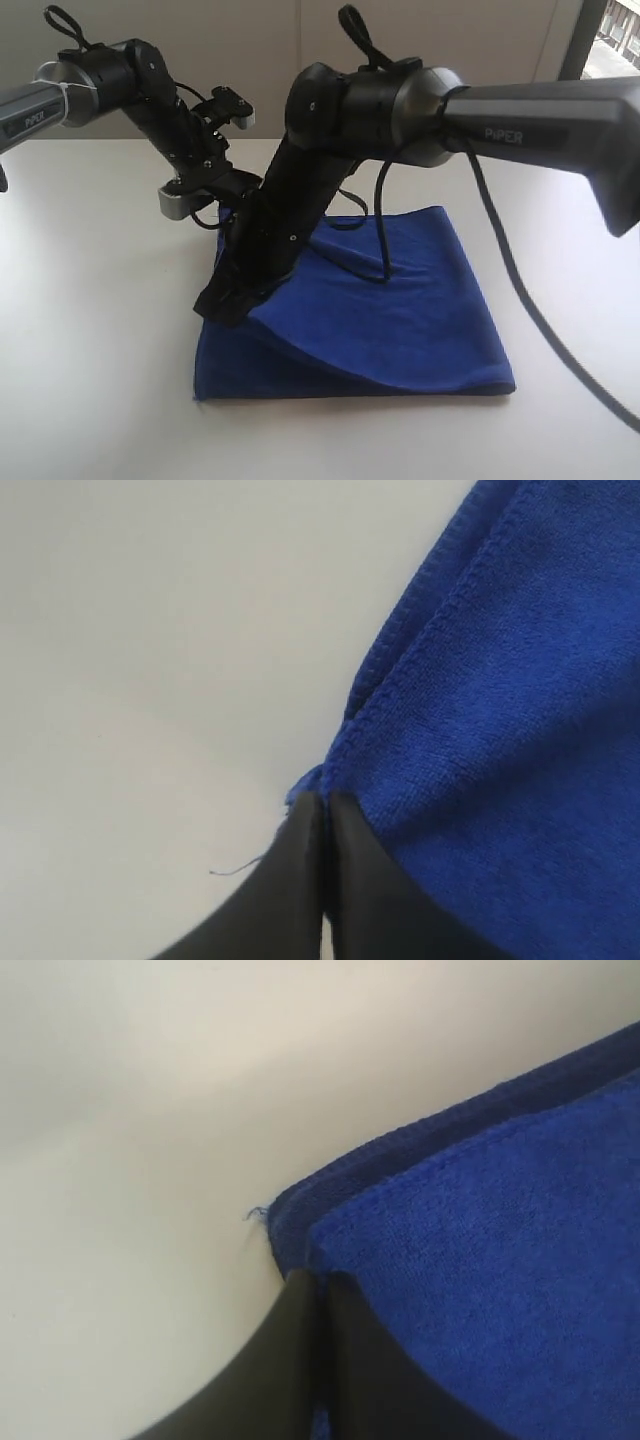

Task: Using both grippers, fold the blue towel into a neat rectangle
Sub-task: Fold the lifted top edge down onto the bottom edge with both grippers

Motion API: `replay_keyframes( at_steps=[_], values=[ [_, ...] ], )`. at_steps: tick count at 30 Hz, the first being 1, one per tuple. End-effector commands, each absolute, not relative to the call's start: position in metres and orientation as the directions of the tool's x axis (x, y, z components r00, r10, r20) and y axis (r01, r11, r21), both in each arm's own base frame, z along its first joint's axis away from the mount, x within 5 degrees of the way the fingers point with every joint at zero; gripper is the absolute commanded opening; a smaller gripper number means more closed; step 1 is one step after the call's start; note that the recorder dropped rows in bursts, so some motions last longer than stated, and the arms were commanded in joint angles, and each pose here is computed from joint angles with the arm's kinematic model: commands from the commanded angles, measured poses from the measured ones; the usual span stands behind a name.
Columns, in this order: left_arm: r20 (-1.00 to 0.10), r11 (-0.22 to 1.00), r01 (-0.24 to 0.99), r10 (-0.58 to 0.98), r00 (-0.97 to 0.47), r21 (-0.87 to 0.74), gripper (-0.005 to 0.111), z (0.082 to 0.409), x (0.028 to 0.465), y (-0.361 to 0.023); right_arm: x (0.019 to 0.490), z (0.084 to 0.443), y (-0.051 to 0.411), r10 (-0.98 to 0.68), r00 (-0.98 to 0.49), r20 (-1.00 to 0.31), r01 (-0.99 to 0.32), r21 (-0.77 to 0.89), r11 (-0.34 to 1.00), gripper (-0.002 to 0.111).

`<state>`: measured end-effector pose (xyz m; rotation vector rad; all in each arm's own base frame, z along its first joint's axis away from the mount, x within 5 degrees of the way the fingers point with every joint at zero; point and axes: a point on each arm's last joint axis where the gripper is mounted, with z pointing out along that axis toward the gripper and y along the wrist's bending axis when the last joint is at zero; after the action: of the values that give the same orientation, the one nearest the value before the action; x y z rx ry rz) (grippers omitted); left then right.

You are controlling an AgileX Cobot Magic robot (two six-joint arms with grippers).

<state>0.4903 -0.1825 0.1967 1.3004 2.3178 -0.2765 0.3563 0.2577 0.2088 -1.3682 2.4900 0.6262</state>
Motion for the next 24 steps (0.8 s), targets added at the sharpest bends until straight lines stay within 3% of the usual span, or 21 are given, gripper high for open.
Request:
replay_keyframes(
  at_steps=[1,20,22,24],
  values=[
    [-0.472,0.529,0.847,0.758,-0.450,0.042,0.000,0.195,0.488,-0.183,0.353,0.200,0.267,-0.756,-0.520,-0.398,-0.854,0.272,0.444,0.000],
    [-0.424,0.519,0.855,0.779,-0.462,0.021,0.000,0.175,0.489,-0.182,0.348,0.169,0.287,-0.748,-0.544,-0.380,-0.835,0.336,0.436,0.000],
    [-0.421,0.518,0.855,0.781,-0.461,0.024,0.000,0.175,0.489,-0.182,0.348,0.165,0.288,-0.744,-0.553,-0.375,-0.827,0.350,0.439,0.003],
    [-0.419,0.517,0.855,0.783,-0.460,0.028,0.000,0.175,0.489,-0.182,0.348,0.164,0.290,-0.740,-0.554,-0.381,-0.826,0.362,0.432,0.013]
  ],
)
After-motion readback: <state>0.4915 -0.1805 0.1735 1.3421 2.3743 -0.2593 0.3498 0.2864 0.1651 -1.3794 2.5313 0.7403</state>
